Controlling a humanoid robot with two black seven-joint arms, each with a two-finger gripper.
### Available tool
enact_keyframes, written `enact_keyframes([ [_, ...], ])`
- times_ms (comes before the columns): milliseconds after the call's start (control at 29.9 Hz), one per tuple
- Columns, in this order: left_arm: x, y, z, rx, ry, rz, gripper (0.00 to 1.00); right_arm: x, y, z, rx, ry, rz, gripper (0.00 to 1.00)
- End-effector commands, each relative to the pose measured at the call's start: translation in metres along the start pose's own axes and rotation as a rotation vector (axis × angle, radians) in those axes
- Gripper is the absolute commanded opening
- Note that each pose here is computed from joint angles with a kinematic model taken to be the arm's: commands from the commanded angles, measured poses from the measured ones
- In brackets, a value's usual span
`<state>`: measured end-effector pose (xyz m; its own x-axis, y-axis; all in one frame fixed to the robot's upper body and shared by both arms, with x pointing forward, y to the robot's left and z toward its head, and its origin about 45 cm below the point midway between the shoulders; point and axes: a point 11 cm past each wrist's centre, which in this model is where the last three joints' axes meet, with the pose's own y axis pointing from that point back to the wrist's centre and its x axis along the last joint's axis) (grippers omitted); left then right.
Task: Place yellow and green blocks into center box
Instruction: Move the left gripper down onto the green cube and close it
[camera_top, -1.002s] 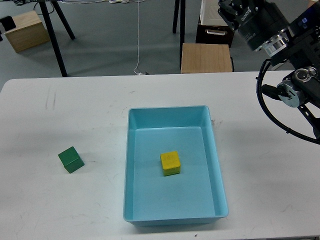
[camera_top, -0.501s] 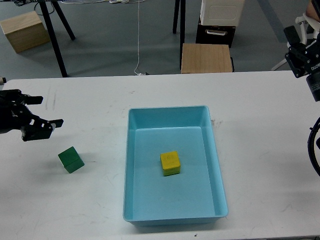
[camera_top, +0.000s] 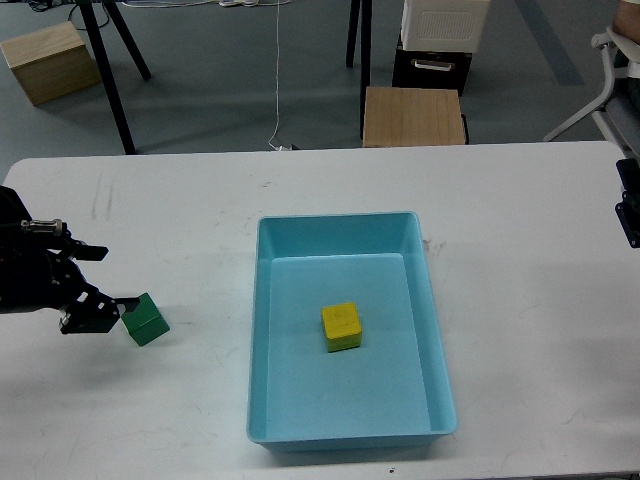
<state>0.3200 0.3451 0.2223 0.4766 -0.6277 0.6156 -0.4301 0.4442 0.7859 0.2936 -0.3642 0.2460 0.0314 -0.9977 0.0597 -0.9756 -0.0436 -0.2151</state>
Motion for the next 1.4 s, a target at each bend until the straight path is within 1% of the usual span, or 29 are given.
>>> enact_keyframes([
  [0, 0.0, -0.011, 0.008, -0.03, 0.005, -0.008, 1.0, 0.0, 0.003, 0.003, -0.009, -0.002, 0.004, 0.98],
  [167, -0.005, -0.027, 0.007, -0.037, 0.031, -0.022, 1.0, 0.001, 0.007, 0.006, -0.02, -0.002, 0.01, 0.98],
  [334, -0.02, -0.042, 0.002, -0.03, 0.063, -0.054, 1.0, 0.002, 0.01, 0.008, -0.027, -0.002, 0.011, 0.98],
  [635, -0.028, -0.048, 0.0, -0.025, 0.084, -0.073, 1.0, 0.001, 0.011, 0.009, -0.027, -0.006, 0.013, 0.98],
  [702, -0.03, -0.052, 0.003, -0.036, 0.084, -0.081, 0.98, 0.001, 0.01, 0.009, -0.026, -0.007, 0.015, 0.98],
  [768, -0.037, -0.054, 0.007, -0.049, 0.077, -0.106, 0.89, 0.001, 0.01, 0.009, -0.026, -0.007, 0.015, 0.98],
  [869, -0.043, -0.056, 0.008, -0.051, 0.077, -0.123, 0.79, 0.002, 0.01, 0.009, -0.026, -0.004, 0.022, 0.98],
  [902, -0.043, -0.056, 0.008, -0.05, 0.078, -0.124, 0.72, 0.003, 0.01, 0.009, -0.026, -0.001, 0.028, 0.98],
  [1002, -0.042, -0.06, 0.01, -0.057, 0.078, -0.121, 0.6, 0.003, 0.011, 0.009, -0.027, 0.002, 0.034, 0.98],
  [1069, -0.042, -0.062, 0.008, -0.053, 0.083, -0.121, 0.57, 0.003, 0.01, 0.009, -0.026, 0.003, 0.035, 0.98],
  [1169, -0.043, -0.061, 0.005, -0.044, 0.087, -0.125, 0.41, 0.003, 0.011, 0.009, -0.026, 0.001, 0.036, 0.98],
  [1236, -0.044, -0.061, 0.004, -0.042, 0.088, -0.126, 0.27, 0.003, 0.01, 0.009, -0.025, 0.001, 0.035, 0.98],
  [1303, -0.044, -0.06, 0.003, -0.037, 0.088, -0.126, 0.18, 0.004, 0.005, 0.004, -0.009, 0.005, 0.034, 0.98],
  [1370, -0.042, -0.058, 0.0, -0.03, 0.087, -0.122, 0.15, 0.006, -0.002, -0.004, 0.013, 0.018, 0.028, 0.98],
])
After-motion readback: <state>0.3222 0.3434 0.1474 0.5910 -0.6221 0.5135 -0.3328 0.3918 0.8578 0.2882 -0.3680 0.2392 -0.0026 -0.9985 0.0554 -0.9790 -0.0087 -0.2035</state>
